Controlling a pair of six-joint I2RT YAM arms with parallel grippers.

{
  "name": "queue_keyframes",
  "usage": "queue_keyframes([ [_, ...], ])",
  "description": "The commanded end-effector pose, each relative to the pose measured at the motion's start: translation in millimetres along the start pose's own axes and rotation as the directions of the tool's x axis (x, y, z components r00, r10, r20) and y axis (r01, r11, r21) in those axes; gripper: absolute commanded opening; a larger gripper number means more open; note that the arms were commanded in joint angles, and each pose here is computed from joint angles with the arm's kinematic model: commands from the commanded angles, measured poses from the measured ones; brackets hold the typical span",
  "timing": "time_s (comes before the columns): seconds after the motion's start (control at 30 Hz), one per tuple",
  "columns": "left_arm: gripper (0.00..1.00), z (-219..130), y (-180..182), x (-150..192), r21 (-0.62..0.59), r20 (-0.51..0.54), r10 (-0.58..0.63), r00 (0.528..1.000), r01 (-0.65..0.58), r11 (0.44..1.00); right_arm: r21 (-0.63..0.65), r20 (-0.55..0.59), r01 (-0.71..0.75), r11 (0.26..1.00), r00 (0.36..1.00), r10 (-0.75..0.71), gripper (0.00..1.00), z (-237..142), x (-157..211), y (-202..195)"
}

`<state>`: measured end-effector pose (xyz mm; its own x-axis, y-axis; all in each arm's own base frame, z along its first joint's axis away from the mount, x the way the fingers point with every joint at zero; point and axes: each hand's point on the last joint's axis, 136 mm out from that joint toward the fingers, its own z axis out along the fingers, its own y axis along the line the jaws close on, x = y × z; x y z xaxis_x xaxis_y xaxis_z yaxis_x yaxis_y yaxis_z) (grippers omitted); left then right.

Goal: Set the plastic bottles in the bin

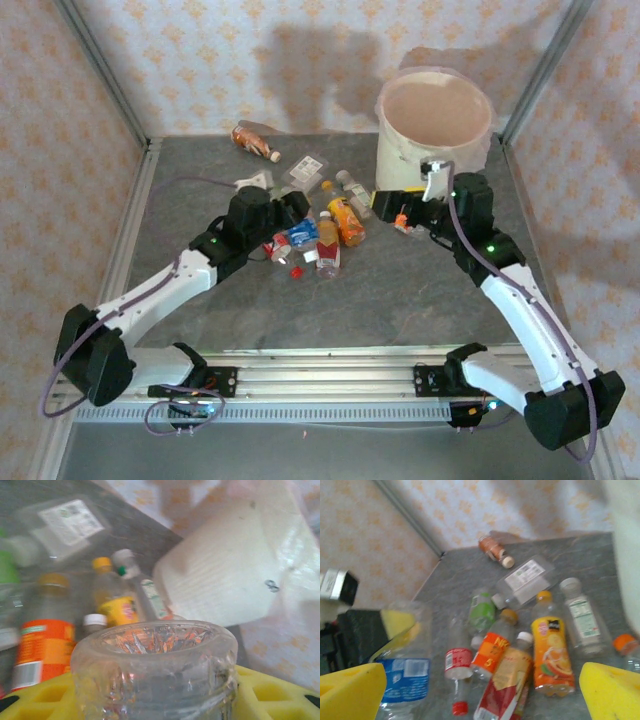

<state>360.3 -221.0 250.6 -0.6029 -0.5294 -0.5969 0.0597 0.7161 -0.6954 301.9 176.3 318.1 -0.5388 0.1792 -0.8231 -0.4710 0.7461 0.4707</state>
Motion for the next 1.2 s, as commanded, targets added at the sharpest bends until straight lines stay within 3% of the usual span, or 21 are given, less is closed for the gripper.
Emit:
queue_keyframes([
  [0.0,0.56,-4,-67,-12,0.216,0.005,0.065,0.998,-0.065,0.974,-0.114,-0.014,-0.025,0.993,1.000,0.023,0.99,6,6,28],
  [0.27,0.56,0,-97,-5,0.309,-0.020,0.083,0.996,-0.073,0.948,-0.348,-0.148,-0.069,0.935,0.989,0.018,0.99,27,39,81],
  [0.5,0.56,5,-100,0,0.329,-0.049,0.065,0.997,-0.045,0.943,-0.405,-0.229,-0.048,0.913,0.972,-0.050,0.99,39,61,93],
  [0.73,0.56,9,-101,0,0.338,-0.051,0.042,0.998,-0.022,0.941,-0.386,-0.210,0.028,0.922,0.971,-0.117,0.99,49,79,91],
  [1.0,0.56,15,-100,5,0.334,-0.075,0.043,0.996,-0.015,0.943,-0.308,-0.170,-0.012,0.951,0.985,-0.042,0.81,66,68,80],
  [1.17,0.56,15,-95,7,0.318,-0.078,0.045,0.996,-0.018,0.948,-0.242,-0.109,0.004,0.970,0.994,-0.031,0.63,69,59,68],
])
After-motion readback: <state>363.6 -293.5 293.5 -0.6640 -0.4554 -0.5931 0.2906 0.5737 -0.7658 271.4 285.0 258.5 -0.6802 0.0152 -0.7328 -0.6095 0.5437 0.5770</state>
